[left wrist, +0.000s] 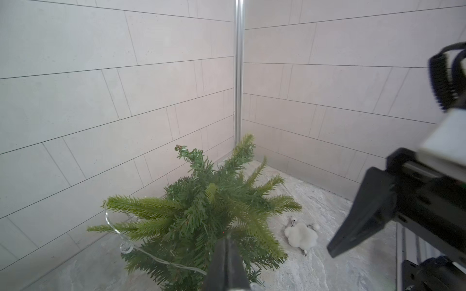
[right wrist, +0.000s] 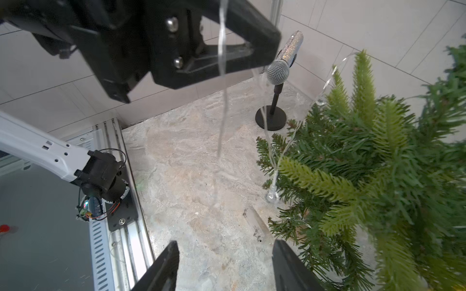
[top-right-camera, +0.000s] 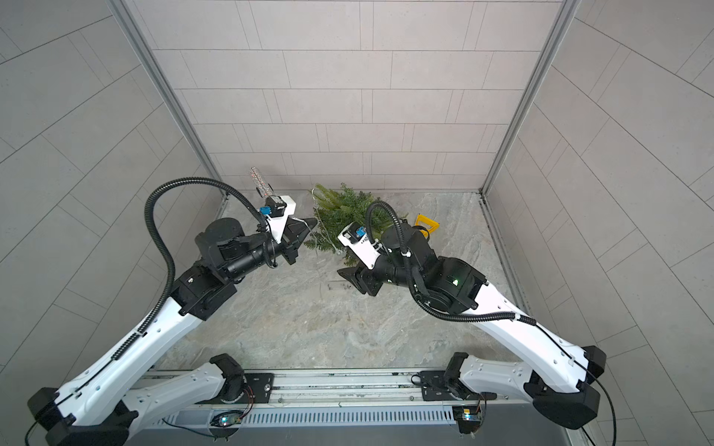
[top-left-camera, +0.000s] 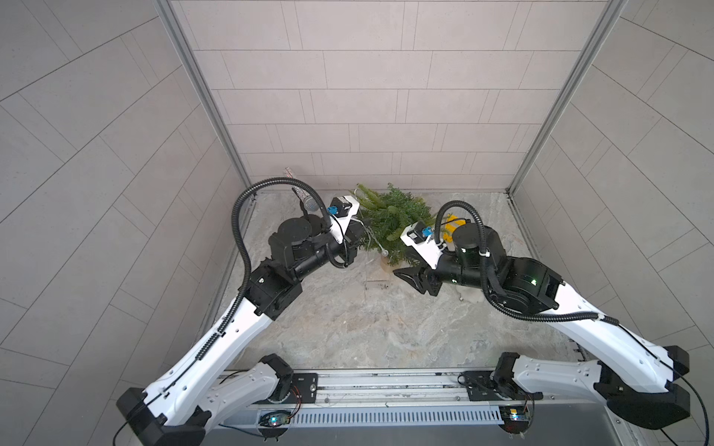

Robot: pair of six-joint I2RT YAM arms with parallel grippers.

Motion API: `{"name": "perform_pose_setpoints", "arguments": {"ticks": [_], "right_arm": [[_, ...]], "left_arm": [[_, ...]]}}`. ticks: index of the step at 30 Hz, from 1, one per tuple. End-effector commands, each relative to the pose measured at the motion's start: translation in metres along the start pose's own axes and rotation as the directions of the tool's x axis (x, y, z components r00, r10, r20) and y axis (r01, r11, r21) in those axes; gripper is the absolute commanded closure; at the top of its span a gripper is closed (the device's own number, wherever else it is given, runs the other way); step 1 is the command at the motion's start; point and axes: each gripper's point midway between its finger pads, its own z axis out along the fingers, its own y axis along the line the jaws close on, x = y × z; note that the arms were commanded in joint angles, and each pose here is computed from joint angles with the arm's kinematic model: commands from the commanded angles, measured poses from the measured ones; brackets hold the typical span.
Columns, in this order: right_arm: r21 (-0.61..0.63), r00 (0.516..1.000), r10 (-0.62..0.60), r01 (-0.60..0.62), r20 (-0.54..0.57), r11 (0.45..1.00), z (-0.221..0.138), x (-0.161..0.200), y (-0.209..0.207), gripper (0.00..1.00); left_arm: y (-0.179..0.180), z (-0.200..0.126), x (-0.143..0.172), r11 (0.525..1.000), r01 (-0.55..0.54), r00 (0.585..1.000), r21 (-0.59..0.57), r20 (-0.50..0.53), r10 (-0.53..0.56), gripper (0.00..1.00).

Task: Remove string lights from the small christmas tree
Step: Remove the light string from the Christmas tree.

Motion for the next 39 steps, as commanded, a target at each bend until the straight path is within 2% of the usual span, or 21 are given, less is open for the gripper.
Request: {"name": "perform_pose_setpoints", "arguments": {"ticks": [1, 5, 11, 18, 26, 33, 39], "right_arm": [[0.054, 0.999, 0.005, -0.007, 0.039, 0.999, 0.001, -0.008, -0.013, 0.39], [0.060, 1.000, 0.014, -0.016, 0.027, 0.998, 0.002, -0.001, -0.018, 0.39], [0.058, 0.999, 0.037, -0.039, 0.037, 0.998, 0.002, -0.002, -0.023, 0.39], [0.050, 0.997, 0.030, -0.033, 0.073, 0.998, 0.000, -0.020, -0.024, 0.39], [0.031, 0.996, 0.021, -0.023, 0.085, 0.999, 0.003, -0.030, -0.023, 0.39], [0.028, 0.994, 0.023, -0.026, 0.104, 0.999, 0.006, -0.045, -0.033, 0.38], [0.023, 0.990, 0.000, -0.003, 0.142, 1.000, 0.007, -0.074, -0.053, 0.35]], "left_arm": [[-0.014, -0.006, -0.006, 0.996, 0.032, 0.999, 0.080, 0.014, -0.033, 1.00], [-0.004, -0.012, 0.004, 0.999, 0.043, 0.999, 0.012, 0.001, -0.043, 1.00], [0.014, -0.026, -0.004, 0.994, 0.009, 1.000, -0.111, -0.011, -0.011, 1.00], [0.053, -0.034, -0.008, 0.947, -0.045, 0.995, -0.318, -0.094, 0.016, 1.00], [0.065, -0.036, -0.031, 0.932, -0.036, 0.996, -0.360, -0.086, 0.006, 1.00], [0.092, -0.042, -0.051, 0.889, -0.043, 0.997, -0.455, -0.083, 0.006, 1.00], [0.107, -0.035, -0.081, 0.896, -0.009, 1.000, -0.443, -0.016, 0.003, 1.00]]}}
